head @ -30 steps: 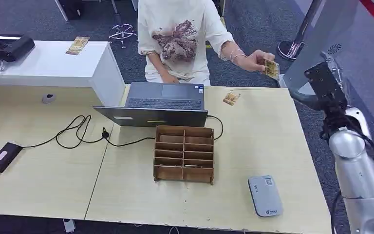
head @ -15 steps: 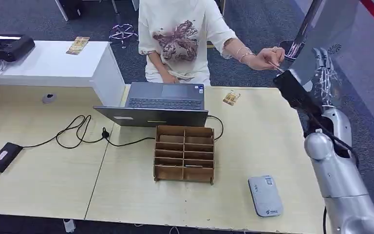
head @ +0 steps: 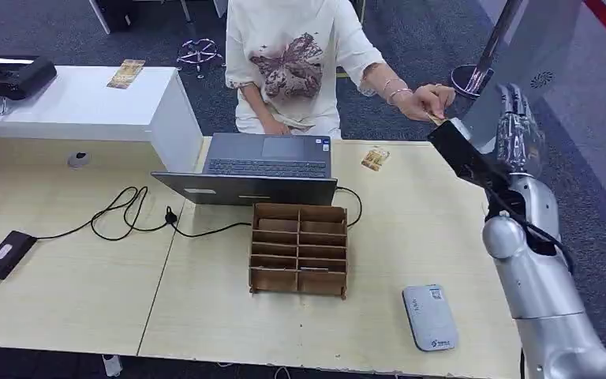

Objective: Pass the card to the sensor for recognition and then transmit it.

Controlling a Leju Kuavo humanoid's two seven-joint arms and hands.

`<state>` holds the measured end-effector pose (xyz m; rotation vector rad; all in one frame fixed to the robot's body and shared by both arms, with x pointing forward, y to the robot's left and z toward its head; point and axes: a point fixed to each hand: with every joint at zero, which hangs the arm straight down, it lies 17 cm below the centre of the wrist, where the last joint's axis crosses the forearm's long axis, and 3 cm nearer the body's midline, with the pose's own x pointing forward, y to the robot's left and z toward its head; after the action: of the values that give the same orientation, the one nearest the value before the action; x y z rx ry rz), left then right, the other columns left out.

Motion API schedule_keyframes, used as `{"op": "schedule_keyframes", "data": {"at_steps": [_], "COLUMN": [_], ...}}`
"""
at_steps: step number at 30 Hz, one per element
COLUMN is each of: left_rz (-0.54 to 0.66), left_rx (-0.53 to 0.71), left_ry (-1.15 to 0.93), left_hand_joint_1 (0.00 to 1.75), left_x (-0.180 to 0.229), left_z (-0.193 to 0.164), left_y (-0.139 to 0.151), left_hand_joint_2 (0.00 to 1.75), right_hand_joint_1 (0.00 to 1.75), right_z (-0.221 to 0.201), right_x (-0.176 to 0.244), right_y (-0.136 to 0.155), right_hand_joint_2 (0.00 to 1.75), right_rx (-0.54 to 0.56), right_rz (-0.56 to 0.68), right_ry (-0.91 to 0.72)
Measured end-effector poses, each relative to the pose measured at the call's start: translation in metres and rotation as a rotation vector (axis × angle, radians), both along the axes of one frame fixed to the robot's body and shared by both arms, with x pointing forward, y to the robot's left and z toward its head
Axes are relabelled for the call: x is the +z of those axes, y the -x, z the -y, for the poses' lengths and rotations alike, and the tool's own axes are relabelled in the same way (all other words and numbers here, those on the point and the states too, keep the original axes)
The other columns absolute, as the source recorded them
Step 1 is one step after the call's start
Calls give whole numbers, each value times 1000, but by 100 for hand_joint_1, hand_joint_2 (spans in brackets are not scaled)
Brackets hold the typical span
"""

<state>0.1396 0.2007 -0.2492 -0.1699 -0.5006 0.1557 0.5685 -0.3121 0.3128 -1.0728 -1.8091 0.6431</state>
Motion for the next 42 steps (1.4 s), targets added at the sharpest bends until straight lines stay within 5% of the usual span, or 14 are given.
{"op": "schedule_keyframes", "data": {"at_steps": [3, 5, 9, 12, 19, 29, 42], "left_rz": [0, 0, 0, 0, 0, 0, -5], "left_rx": [-4, -6, -6, -7, -7, -13, -14], "left_ry": [2, 2, 3, 4, 4, 3, 4], "left_hand_joint_1": [0, 0, 0, 0, 0, 0, 0], "left_x": [0, 0, 0, 0, 0, 1, 0], "left_z": [2, 3, 3, 3, 4, 4, 5], "left_y": [0, 0, 0, 0, 0, -1, -1], "left_hand_joint_2": [0, 0, 0, 0, 0, 0, 0], "right_hand_joint_1": [3, 131, 145, 175, 175, 126, 120], "right_z": [5, 8, 13, 16, 20, 14, 14], "right_x": [0, -1, 0, 1, 2, 2, 0], "right_y": [0, -1, 0, 0, 0, -1, -1], "right_hand_joint_2": [175, 175, 175, 175, 175, 175, 175], "right_rx": [-15, -21, -31, -37, -35, -19, -19], "right_rz": [0, -1, 1, 2, 5, 1, -3], "right_ry": [3, 0, -8, -12, -30, -39, -39]}}
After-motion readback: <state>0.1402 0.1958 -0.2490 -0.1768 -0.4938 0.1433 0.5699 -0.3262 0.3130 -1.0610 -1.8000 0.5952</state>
